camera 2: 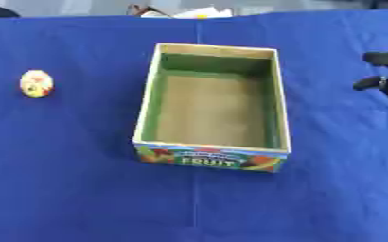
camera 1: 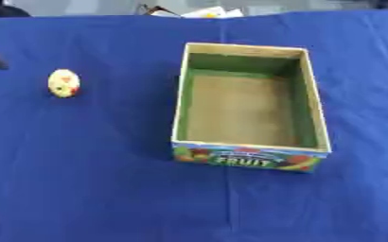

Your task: Pick up objects on the table and place them in the box.

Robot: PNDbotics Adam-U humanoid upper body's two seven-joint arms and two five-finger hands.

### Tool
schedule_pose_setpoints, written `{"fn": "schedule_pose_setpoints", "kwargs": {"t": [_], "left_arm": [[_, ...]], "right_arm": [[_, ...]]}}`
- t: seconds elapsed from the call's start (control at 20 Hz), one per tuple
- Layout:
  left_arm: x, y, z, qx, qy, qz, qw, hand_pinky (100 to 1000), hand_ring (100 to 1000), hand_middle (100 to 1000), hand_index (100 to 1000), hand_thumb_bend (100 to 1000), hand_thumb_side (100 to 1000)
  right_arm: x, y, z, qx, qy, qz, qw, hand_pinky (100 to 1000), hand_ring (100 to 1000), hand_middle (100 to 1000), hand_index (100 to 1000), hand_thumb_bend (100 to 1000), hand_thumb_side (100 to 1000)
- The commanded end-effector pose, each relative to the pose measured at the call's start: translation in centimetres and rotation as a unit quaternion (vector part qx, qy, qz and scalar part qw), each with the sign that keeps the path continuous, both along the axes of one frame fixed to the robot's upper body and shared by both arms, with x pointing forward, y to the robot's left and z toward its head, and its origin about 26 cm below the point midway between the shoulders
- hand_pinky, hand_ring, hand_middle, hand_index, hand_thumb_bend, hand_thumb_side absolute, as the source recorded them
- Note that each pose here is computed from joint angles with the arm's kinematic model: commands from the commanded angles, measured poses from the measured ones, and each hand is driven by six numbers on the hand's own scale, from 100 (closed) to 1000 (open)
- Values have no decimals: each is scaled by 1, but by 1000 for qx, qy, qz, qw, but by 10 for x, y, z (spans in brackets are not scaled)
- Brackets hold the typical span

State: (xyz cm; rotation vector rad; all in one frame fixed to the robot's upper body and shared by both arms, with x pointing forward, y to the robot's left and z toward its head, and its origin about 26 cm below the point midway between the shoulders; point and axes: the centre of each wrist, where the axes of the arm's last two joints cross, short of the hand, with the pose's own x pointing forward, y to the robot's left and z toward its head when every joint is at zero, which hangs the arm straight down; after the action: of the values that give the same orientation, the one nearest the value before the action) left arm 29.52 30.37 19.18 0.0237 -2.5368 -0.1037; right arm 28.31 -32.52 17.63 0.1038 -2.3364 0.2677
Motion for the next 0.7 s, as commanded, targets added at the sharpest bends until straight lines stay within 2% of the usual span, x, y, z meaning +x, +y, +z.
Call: {"fn": "schedule_pose_setpoints", "kwargs": {"t": [0.05,0.15,0.35,0.4,0.45,0.7], "left_arm": [[-2,8,24,61,-43,20,997,487,515,606,788,100,778],[-2,13,38,118,-64,53,990,441,513,617,818,100,718],[0,14,57,227,-69,116,964,445,526,633,846,100,625],[1,14,61,251,-69,129,957,445,526,633,846,100,625],[2,14,66,279,-70,144,947,411,491,609,851,100,595],[18,16,82,407,-63,206,887,433,518,626,883,100,603]], "right_arm": [[-2,-1,9,-7,-15,4,1000,572,797,605,902,100,1000],[-3,-2,9,-9,-14,3,1000,572,797,605,903,100,1000],[-3,-2,9,-11,-13,1,1000,573,797,605,902,100,1000],[-3,-3,9,-12,-13,1,1000,573,797,605,902,100,1000],[-3,-3,9,-13,-13,0,1000,573,797,606,902,100,1000],[-3,-2,8,-17,-13,2,1000,574,797,606,902,100,1000]]}}
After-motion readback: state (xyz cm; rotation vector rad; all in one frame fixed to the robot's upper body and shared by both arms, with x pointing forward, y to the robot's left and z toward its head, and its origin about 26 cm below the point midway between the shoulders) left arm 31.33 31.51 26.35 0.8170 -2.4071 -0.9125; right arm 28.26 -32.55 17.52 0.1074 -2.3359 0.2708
